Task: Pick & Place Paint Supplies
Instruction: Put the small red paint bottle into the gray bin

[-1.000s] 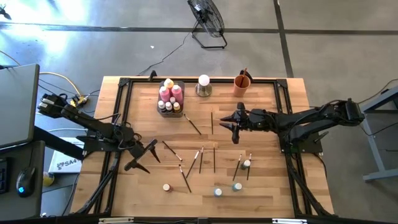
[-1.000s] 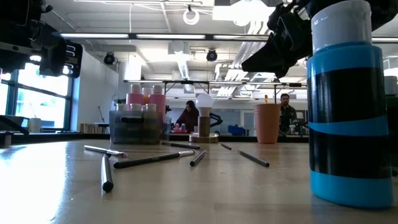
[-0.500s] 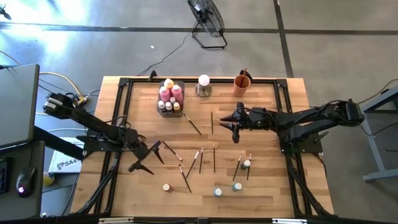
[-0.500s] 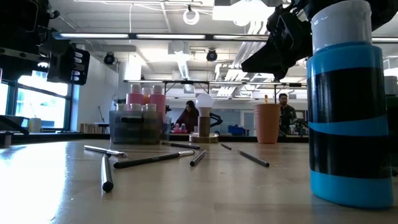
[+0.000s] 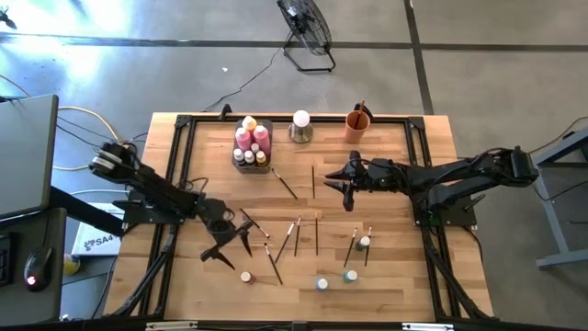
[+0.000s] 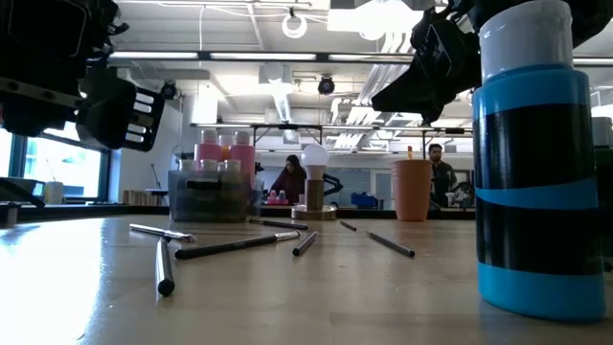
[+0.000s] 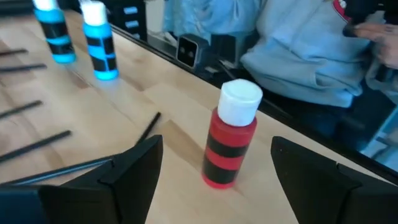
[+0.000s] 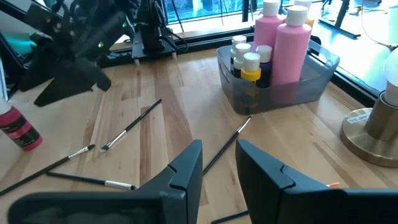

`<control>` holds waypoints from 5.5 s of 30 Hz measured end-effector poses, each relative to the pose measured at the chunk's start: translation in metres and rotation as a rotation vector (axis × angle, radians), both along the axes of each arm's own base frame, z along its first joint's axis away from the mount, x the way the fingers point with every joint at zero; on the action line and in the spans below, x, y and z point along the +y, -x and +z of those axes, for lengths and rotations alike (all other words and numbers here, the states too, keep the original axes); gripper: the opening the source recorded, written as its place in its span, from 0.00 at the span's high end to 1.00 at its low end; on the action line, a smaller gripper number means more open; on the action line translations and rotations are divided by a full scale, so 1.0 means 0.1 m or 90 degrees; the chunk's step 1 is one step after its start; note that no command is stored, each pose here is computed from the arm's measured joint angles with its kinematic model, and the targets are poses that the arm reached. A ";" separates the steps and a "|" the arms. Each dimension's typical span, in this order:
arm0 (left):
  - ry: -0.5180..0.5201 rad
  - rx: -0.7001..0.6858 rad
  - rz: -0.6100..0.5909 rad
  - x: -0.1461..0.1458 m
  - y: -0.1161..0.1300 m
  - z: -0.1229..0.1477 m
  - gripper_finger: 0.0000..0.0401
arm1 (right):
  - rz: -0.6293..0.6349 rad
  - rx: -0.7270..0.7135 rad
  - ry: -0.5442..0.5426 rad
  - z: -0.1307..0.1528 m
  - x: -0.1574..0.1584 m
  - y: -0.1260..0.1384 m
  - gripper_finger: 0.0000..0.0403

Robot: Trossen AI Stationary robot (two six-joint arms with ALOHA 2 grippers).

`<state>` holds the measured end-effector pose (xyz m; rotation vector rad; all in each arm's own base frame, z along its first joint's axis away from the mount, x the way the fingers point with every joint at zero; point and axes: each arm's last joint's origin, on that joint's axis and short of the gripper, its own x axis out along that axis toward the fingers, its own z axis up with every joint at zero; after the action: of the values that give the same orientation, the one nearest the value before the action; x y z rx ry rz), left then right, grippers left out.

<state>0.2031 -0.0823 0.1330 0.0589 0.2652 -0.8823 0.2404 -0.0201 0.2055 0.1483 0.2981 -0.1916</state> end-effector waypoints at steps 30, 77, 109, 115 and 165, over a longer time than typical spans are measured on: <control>-0.034 -0.067 -0.031 -0.48 -0.19 0.06 0.26 | 0.020 0.002 0.005 0.00 0.01 0.00 0.77; -0.013 -0.025 0.046 -0.61 -0.13 0.06 0.26 | 0.049 0.006 0.003 -0.01 0.13 -0.01 0.77; -0.032 -0.029 0.069 -0.60 -0.14 0.02 0.50 | 0.052 0.007 0.012 -0.01 0.13 -0.01 0.77; -0.026 -0.015 0.064 -0.61 -0.15 -0.02 0.50 | 0.052 0.007 0.012 -0.01 0.13 -0.01 0.77; -0.017 -0.030 0.056 -0.62 -0.16 0.00 0.70 | 0.052 0.008 0.012 -0.01 0.13 -0.01 0.77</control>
<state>0.2187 -0.1440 0.1326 0.0918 0.2345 -0.7888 0.2409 -0.0068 0.2047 0.1166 0.3136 -0.1143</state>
